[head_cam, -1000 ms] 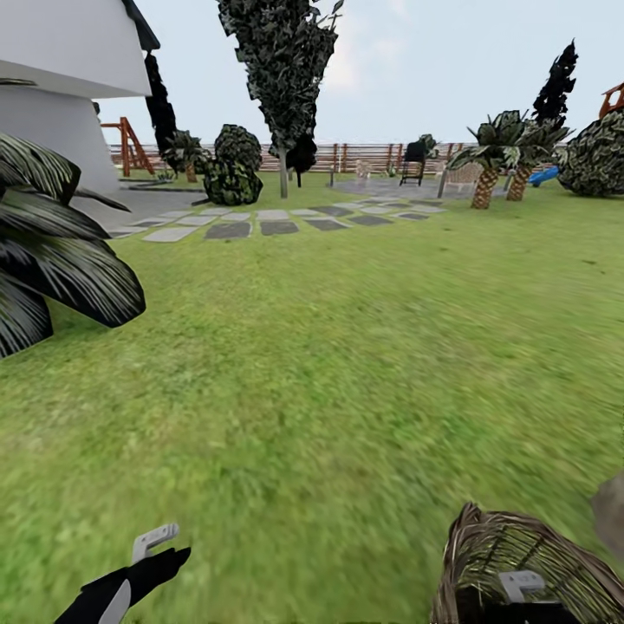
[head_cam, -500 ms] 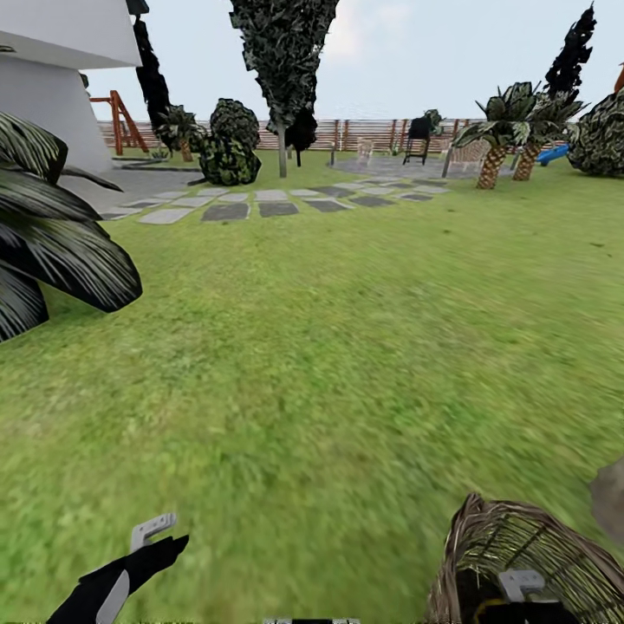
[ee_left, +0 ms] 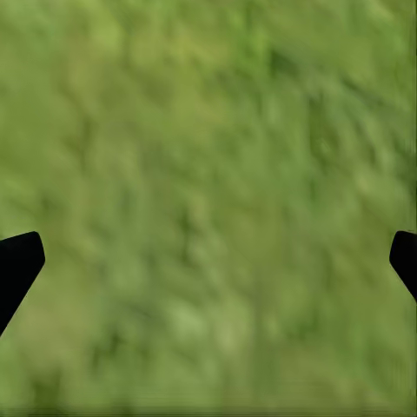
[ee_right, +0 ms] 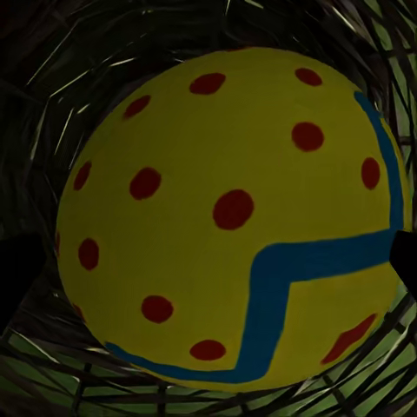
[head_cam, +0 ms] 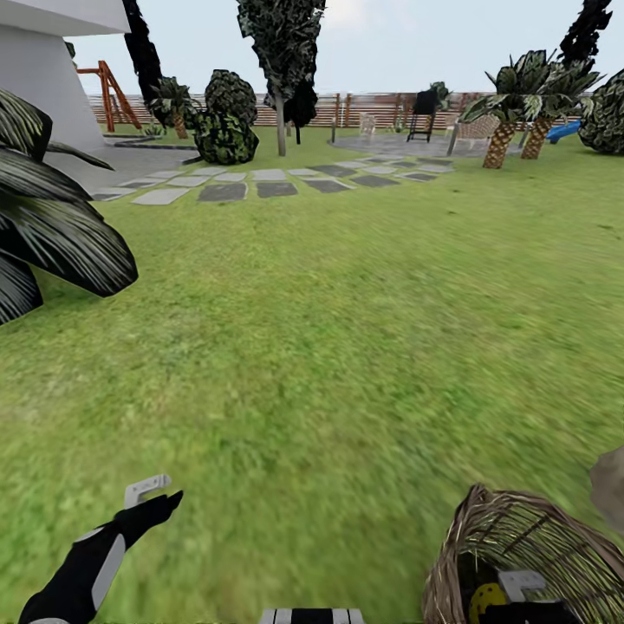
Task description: Take the three Easter eggs out of the wicker basket on the lawn in the garden, then place them on the lawn next to a single tree (choose any tree) so that all three eggs are next to the same tree and none are left in the basket.
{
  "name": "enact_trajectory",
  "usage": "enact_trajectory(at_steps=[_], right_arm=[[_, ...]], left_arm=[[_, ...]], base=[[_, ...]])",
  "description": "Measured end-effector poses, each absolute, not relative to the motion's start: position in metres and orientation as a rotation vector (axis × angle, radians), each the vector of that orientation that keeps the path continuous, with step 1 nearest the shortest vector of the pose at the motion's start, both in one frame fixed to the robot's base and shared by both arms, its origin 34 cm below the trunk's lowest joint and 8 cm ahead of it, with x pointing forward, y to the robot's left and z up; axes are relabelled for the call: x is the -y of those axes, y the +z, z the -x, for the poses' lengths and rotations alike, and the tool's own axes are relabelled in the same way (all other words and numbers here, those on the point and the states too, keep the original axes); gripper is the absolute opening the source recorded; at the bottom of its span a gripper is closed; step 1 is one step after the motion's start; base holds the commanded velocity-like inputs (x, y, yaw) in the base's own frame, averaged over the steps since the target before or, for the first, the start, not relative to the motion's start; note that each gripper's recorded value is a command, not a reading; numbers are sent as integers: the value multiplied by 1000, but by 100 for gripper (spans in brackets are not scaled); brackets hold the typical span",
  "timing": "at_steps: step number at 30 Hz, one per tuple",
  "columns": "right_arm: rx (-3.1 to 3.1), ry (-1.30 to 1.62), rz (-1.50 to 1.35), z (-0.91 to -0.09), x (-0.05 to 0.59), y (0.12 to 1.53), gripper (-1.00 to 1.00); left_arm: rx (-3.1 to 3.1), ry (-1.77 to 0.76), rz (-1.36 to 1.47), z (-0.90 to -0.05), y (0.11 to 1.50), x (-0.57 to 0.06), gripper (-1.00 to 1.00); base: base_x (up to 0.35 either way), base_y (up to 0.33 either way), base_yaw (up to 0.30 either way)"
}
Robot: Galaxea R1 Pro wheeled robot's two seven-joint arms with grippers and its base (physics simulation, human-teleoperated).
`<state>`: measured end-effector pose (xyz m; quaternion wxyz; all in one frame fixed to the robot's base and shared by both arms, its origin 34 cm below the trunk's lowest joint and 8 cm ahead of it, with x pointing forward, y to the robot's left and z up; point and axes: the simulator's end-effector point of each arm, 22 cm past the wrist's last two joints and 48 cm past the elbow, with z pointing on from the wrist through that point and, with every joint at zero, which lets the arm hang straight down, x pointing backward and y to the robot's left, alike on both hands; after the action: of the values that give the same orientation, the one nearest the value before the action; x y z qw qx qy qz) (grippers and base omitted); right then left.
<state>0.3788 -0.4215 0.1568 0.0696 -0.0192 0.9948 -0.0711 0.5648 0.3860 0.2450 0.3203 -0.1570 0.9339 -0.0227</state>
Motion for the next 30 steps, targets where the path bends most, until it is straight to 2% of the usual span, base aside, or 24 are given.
enact_trajectory(at_steps=[30], right_arm=[[-3013,-223,61,-372,425,151,100]], left_arm=[[-2486,-68,413,-556,230,-380,100]], base=[[0,0,0]])
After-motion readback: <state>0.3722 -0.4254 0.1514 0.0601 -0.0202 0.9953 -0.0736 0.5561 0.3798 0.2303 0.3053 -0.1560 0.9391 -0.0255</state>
